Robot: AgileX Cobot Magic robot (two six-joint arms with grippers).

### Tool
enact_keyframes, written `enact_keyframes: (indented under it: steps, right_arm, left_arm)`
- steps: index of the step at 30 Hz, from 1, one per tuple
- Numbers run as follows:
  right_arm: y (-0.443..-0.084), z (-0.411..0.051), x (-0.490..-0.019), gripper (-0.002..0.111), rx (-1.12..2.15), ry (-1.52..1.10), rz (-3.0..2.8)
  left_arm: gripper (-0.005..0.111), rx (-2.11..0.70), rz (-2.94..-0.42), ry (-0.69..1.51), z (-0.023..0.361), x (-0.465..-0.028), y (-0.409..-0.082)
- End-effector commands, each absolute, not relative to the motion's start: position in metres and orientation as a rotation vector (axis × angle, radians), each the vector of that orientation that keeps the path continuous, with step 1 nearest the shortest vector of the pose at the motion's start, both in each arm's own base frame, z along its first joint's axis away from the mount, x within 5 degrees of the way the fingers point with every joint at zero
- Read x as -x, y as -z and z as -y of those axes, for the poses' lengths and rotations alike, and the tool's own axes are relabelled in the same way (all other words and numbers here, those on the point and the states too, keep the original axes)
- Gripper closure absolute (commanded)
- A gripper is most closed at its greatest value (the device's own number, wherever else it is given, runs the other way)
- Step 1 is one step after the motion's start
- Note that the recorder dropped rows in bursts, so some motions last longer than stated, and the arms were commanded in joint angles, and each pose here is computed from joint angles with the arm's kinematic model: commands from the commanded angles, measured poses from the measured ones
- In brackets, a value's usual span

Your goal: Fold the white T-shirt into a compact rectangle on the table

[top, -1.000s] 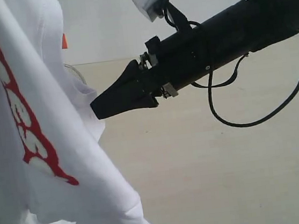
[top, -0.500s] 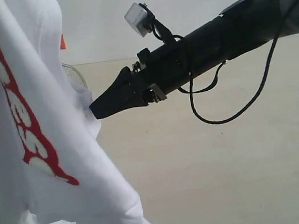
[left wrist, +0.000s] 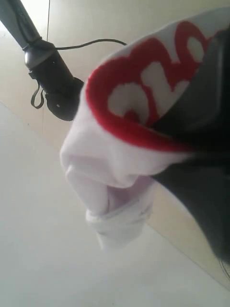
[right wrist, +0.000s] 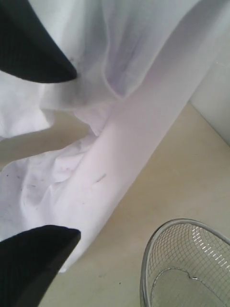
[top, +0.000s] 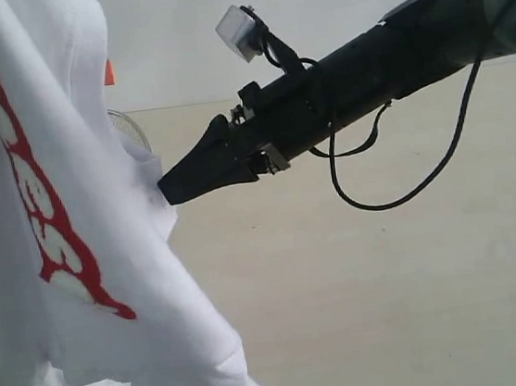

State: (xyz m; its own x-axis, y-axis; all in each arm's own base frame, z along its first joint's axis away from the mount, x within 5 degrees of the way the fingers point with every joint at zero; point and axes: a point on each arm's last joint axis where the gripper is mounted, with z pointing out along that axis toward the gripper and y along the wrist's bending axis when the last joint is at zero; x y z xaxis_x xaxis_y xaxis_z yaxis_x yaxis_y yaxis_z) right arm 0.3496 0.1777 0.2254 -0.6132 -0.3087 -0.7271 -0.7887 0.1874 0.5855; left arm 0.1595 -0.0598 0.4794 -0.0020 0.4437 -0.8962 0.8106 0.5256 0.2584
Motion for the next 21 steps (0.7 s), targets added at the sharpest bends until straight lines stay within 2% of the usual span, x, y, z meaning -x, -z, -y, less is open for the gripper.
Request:
enact_keyframes:
  steps: [1,10,21]
  right_arm:
    - [-0.247,-0.179,-0.346,0.035,1.008,-1.435,-1.951]
    - [-0.252,-0.211,-0.330,0.035,1.085,-1.494,-1.861]
    - [-0.253,-0.214,-0.328,0.035,1.033,-1.541,-1.914]
  left_arm:
    - [0.102,-1.063,-1.624,0.440,0.061,-0.160,-0.481]
    - [0.102,-1.063,-1.624,0.440,0.061,-0.160,-0.481]
    - [0.102,-1.074,-1.645,0.406,0.060,-0.161,-0.479]
